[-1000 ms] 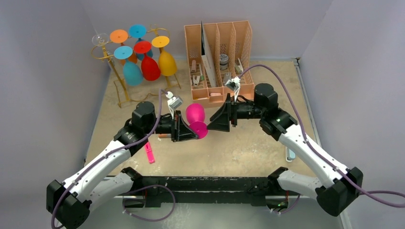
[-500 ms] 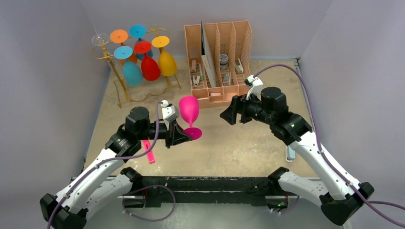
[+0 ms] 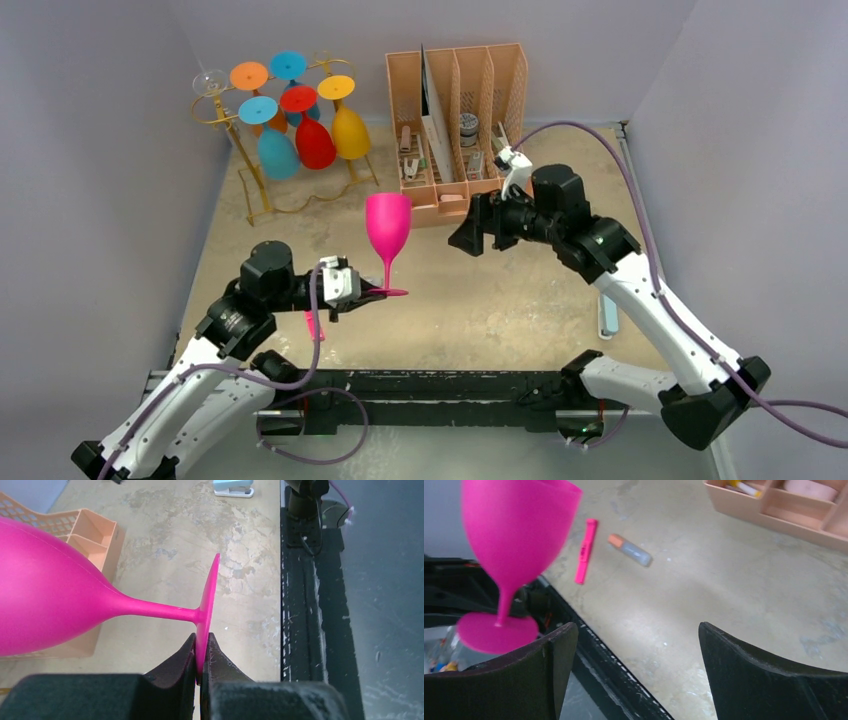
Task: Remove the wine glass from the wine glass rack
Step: Place the wine glass at the center of the board.
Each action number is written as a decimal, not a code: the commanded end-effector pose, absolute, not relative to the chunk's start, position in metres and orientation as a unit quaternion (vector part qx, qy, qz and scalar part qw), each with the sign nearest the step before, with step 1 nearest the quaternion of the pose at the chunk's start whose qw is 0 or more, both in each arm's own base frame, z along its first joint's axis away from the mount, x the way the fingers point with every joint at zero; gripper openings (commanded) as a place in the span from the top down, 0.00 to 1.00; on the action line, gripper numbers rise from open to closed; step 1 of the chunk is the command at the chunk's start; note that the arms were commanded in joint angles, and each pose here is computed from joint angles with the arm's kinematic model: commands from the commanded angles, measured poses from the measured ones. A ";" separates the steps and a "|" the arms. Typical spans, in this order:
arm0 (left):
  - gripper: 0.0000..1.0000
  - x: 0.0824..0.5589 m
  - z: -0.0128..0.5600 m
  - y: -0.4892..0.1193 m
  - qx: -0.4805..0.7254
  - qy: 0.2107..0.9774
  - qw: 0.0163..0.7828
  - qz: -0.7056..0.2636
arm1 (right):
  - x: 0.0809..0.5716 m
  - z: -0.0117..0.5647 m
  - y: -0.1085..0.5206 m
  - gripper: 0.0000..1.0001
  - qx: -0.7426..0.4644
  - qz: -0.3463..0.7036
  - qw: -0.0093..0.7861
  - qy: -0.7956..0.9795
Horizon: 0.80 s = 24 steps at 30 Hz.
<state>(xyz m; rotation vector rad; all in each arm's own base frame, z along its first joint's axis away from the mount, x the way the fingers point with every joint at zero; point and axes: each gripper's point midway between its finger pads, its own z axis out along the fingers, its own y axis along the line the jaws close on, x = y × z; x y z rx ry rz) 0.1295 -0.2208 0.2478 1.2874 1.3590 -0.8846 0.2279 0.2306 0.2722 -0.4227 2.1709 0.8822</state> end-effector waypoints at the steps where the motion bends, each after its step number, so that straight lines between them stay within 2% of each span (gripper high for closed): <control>1: 1.00 0.122 0.250 -0.216 0.610 0.488 0.534 -0.322 | 0.215 0.314 0.258 0.08 -0.223 0.415 0.346 0.812; 7: 1.00 0.116 0.232 -0.215 0.656 0.479 0.489 -0.318 | 0.208 0.348 0.287 0.09 -0.279 0.488 0.311 0.766; 10: 1.00 0.124 0.223 -0.215 0.665 0.486 0.478 -0.306 | 0.205 0.354 0.291 0.11 -0.309 0.490 0.286 0.764; 20: 1.00 0.132 0.206 -0.225 0.687 0.440 0.498 -0.295 | 0.233 0.315 0.299 0.30 -0.230 0.430 0.167 0.857; 24: 1.00 0.126 0.200 -0.225 0.683 0.426 0.512 -0.300 | 0.225 0.318 0.309 0.34 -0.242 0.469 0.139 0.838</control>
